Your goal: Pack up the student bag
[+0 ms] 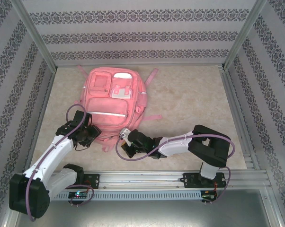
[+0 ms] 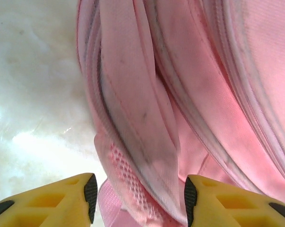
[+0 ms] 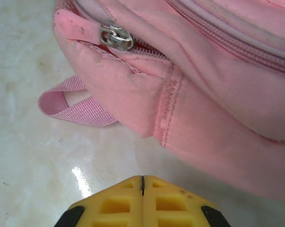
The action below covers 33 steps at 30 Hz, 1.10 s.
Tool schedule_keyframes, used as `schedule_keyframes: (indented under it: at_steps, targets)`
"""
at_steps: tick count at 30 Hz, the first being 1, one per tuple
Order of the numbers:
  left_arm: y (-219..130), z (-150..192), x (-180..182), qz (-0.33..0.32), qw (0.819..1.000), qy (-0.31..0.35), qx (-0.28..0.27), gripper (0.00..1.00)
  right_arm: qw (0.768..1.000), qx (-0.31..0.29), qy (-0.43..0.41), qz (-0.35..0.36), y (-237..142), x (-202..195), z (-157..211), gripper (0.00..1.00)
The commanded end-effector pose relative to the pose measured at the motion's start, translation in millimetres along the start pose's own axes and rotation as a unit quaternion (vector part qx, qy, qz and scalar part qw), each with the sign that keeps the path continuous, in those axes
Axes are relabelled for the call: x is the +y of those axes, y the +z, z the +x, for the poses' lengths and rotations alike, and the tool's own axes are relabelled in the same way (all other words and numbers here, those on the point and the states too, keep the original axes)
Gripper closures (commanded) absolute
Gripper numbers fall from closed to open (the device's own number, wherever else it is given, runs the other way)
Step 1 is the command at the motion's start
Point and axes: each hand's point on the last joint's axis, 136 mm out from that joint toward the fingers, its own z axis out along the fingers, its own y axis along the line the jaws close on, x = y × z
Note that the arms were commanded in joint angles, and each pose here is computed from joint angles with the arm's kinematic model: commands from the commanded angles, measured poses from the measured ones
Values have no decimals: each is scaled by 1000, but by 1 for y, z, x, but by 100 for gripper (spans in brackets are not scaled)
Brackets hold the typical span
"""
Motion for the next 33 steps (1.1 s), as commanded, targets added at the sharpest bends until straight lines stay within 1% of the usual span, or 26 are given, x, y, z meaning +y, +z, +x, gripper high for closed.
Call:
schedule_keyframes:
  at_steps: [1,4,7,10,13,15,18,21,25,27,29,33]
  targets:
    - [-20,7,2,1,1000,-20,13,47,1000,-15,6,-15,6,7,-9,100]
    - [-22,15,2,10,999,-32,21,47,999,-19,15,-21,9,7,-11,100]
    - [-12,27,4,11,998,-44,40,47,999,-26,23,-29,10,10,-17,100]
    - [1,40,-4,20,997,-49,57,47,999,-29,25,-35,10,13,-21,100]
    - [4,42,-15,21,998,-35,56,46,999,-37,23,-32,5,12,-25,100]
    - [2,37,-19,21,999,-23,44,46,998,-45,24,-29,-3,11,-29,100]
    - [-8,23,-20,21,1000,3,7,46,998,-51,39,-12,-16,6,-33,100]
    - [-9,11,-15,19,1000,6,-14,46,997,-47,58,13,-26,-2,-36,100]
    - [2,2,-5,3,1000,-1,-12,46,994,-33,95,41,-34,-16,-36,100]
    - [9,3,-3,2,1000,-2,-1,46,992,-43,105,56,-38,-24,-37,95]
    - [14,1,0,-4,1000,-4,0,46,990,-55,118,58,-43,-29,-38,92]
    - [19,-5,-5,16,1000,-8,-6,48,989,-55,127,52,-44,-29,-36,92]
